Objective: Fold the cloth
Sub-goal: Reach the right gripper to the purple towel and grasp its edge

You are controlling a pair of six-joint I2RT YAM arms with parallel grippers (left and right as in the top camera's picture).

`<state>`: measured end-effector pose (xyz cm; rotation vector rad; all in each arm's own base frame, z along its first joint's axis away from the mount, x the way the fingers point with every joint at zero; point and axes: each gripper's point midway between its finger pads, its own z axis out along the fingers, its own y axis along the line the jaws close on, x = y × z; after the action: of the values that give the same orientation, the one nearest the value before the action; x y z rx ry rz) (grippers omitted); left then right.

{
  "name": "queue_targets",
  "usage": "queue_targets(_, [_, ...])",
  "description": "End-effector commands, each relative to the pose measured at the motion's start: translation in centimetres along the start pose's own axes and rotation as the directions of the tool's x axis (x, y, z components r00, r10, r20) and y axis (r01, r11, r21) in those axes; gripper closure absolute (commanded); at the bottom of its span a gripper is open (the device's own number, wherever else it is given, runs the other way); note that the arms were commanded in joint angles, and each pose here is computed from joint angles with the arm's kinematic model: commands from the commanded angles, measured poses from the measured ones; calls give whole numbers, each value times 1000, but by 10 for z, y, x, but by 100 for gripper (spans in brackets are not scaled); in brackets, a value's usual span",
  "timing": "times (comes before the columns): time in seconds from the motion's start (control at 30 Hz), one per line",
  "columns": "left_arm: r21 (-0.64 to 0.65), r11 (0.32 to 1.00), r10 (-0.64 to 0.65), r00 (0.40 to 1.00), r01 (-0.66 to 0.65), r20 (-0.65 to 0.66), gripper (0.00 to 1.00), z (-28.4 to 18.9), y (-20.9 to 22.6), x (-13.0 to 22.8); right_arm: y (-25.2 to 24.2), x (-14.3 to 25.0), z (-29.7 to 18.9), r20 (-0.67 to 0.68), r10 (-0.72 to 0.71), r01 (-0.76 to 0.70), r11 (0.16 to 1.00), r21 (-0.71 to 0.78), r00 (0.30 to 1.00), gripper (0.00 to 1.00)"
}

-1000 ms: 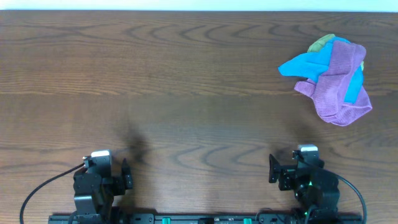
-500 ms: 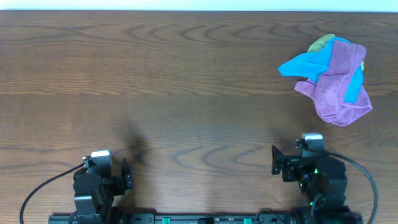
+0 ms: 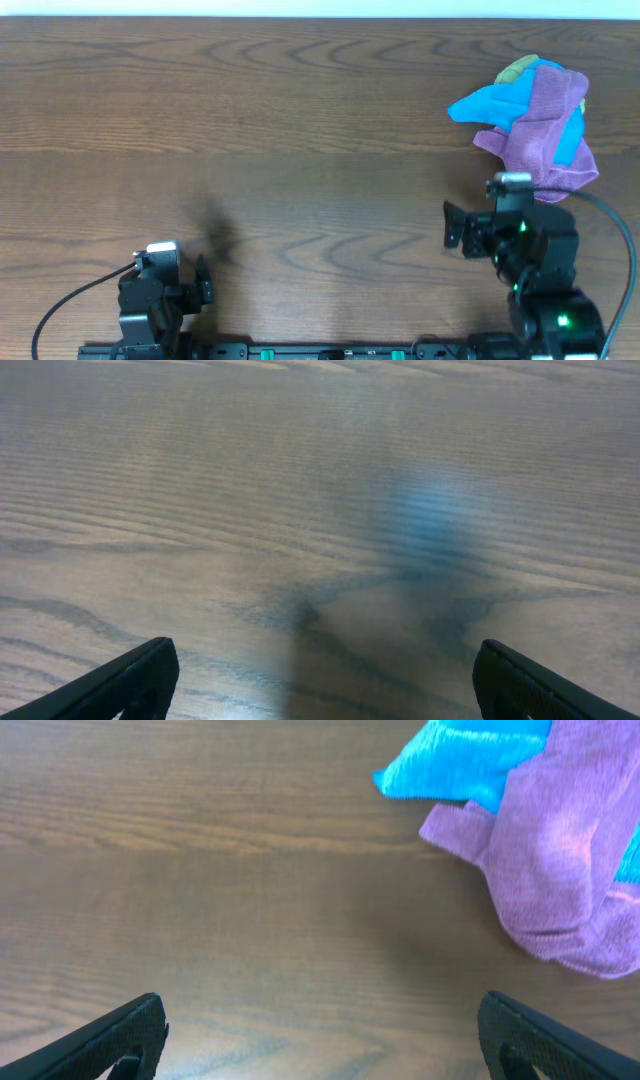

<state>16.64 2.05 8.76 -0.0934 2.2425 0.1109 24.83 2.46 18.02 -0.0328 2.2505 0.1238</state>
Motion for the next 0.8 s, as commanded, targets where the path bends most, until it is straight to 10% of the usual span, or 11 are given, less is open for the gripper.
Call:
queue_targets(0.0, [7,1000,17,1000,-17,-2,5,1,-1,2,-2,-25,-3,19,-9,9,1000,11,1000,1])
queue_targets(0.77, [7,1000,17,1000,-17,-2,5,1,-1,2,-58,-77,-9,121,106,-141,933,332,987,1])
